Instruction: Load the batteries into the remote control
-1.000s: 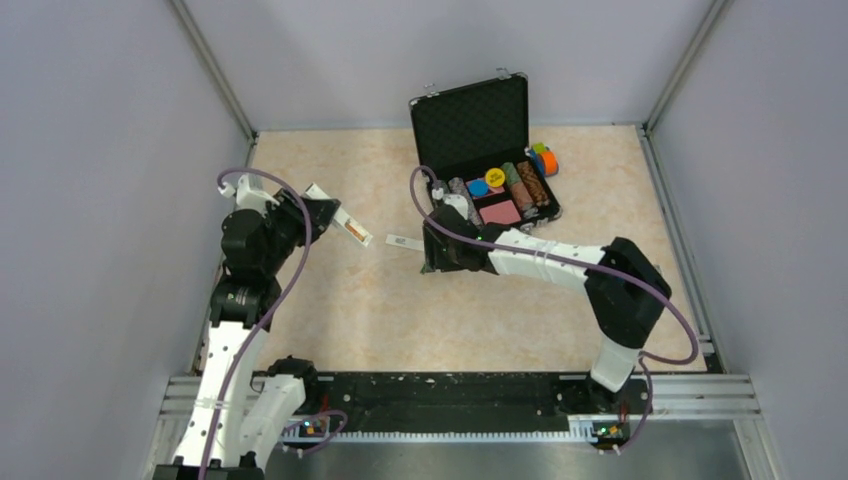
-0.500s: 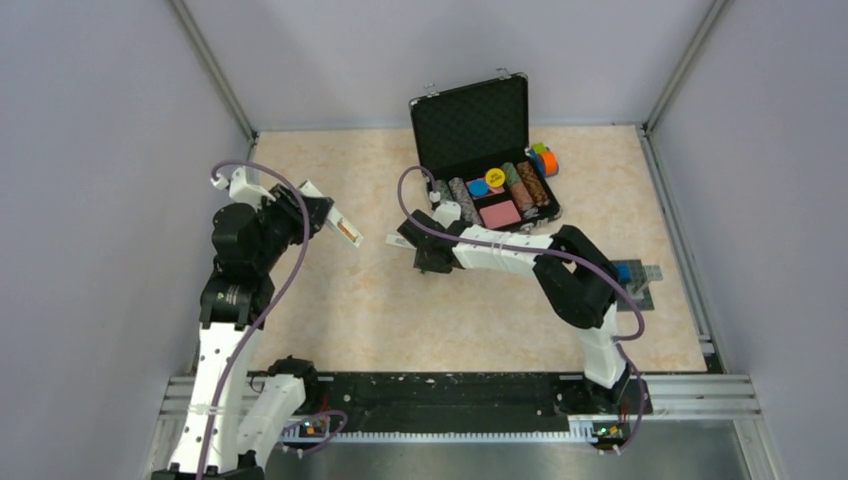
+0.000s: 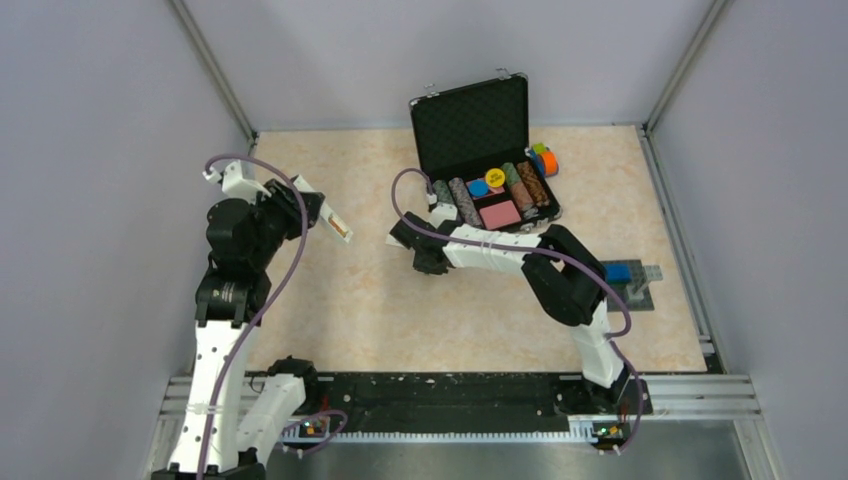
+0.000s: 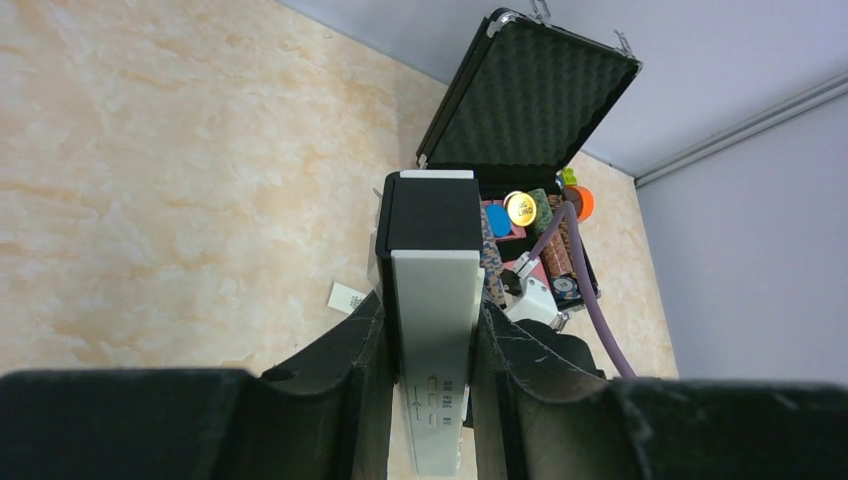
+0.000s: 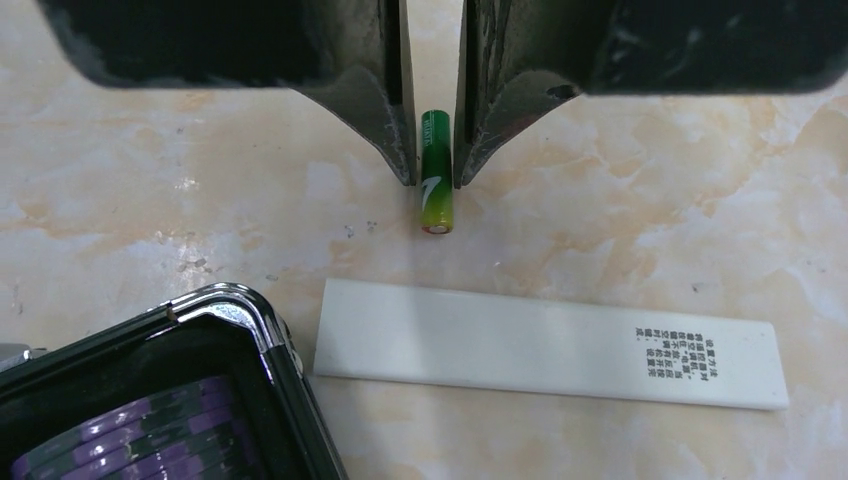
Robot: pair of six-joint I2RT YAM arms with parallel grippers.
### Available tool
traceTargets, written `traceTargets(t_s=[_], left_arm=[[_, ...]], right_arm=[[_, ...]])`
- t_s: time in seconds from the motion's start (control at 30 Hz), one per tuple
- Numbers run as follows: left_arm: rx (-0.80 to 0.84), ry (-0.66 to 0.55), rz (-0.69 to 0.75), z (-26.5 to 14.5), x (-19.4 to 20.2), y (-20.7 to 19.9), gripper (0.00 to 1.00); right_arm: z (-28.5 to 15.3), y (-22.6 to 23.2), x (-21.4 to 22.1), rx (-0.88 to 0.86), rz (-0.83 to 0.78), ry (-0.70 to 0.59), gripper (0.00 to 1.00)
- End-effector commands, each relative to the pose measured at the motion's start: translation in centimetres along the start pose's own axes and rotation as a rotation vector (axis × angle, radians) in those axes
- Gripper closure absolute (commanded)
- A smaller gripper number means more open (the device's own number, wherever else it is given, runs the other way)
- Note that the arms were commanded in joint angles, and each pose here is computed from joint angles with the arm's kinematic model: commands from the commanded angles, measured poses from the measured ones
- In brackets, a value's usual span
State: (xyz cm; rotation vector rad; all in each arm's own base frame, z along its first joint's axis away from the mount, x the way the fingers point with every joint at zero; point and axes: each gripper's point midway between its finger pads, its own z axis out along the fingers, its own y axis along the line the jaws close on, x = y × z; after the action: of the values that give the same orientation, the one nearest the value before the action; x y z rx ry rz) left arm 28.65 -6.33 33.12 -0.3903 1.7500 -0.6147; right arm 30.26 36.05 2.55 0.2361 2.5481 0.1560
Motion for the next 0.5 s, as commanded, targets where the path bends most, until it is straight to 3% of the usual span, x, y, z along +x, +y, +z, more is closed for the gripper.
traceTargets(t_s=[0.0, 0.2, 0.47], left_arm=[[0.033, -0.047, 0.031, 0.2, -1.3, -0.7, 1.0], [0.058, -0.006, -0.001, 1.0, -0.1, -0.6, 1.0], [0.212, 0.165, -0.091, 2.3, 3.9, -2.2, 1.0]], right_arm=[[0.0, 0.1, -0.1, 0.028, -0.041, -0.023, 0.85], [-1.3, 0.6, -1.6, -0.042, -0.119, -0.081, 0.99], [-8.5, 1.1, -6.5, -0.252, -0.295, -0.236, 1.0]])
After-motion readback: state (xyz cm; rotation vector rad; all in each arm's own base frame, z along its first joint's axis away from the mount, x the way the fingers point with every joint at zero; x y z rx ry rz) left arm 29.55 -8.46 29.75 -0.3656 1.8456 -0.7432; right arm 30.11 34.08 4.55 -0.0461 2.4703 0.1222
